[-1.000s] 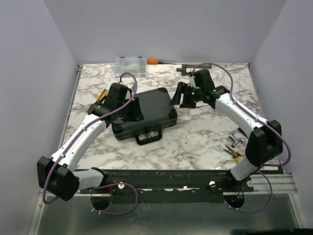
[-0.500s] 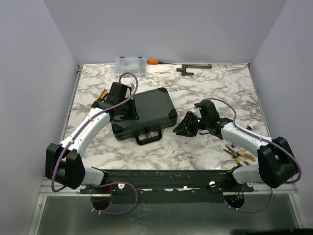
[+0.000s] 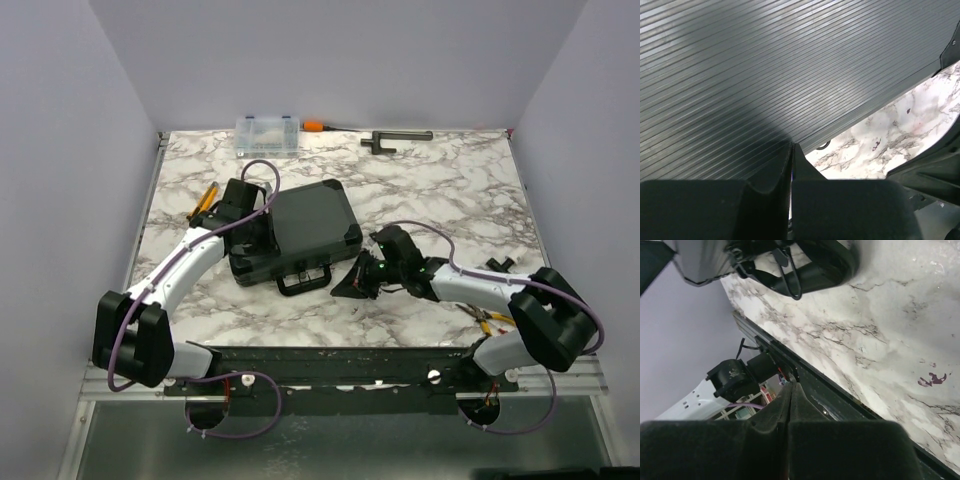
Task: Pack up texas hold em set
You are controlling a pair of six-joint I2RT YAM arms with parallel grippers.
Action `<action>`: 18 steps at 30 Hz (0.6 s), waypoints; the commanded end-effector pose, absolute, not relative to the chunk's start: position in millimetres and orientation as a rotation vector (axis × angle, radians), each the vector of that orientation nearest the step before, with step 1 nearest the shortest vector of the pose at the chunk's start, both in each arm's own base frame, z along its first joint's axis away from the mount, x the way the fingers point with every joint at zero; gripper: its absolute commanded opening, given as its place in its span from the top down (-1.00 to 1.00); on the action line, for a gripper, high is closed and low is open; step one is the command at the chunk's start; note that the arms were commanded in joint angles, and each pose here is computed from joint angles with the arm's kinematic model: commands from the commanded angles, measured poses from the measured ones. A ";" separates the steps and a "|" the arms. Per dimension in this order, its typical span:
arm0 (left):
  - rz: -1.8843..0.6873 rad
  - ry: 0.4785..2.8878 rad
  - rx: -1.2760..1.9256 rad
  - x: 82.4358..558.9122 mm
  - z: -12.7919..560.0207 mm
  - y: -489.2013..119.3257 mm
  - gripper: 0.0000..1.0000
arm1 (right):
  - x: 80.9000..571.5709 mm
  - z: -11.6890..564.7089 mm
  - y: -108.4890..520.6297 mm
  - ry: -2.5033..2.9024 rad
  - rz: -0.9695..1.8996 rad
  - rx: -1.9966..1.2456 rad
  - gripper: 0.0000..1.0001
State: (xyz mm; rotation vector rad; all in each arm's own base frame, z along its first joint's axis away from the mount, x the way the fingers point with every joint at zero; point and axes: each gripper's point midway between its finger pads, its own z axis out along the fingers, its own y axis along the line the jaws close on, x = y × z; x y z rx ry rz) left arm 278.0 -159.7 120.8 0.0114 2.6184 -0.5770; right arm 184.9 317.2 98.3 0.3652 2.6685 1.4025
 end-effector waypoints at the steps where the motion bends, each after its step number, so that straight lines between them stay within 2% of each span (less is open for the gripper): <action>1: -0.581 2.663 -0.005 265.7 100.1 -156.2 1.00 | 189.3 93.0 330.4 2.667 1.395 0.419 0.98; 8: -0.568 2.704 -0.056 247.5 80.6 -143.9 1.00 | 185.3 78.3 350.3 2.666 1.412 0.500 0.99; 18: -0.669 2.671 -0.064 240.4 84.6 -139.6 1.00 | 197.1 59.9 373.2 2.646 1.427 0.610 0.99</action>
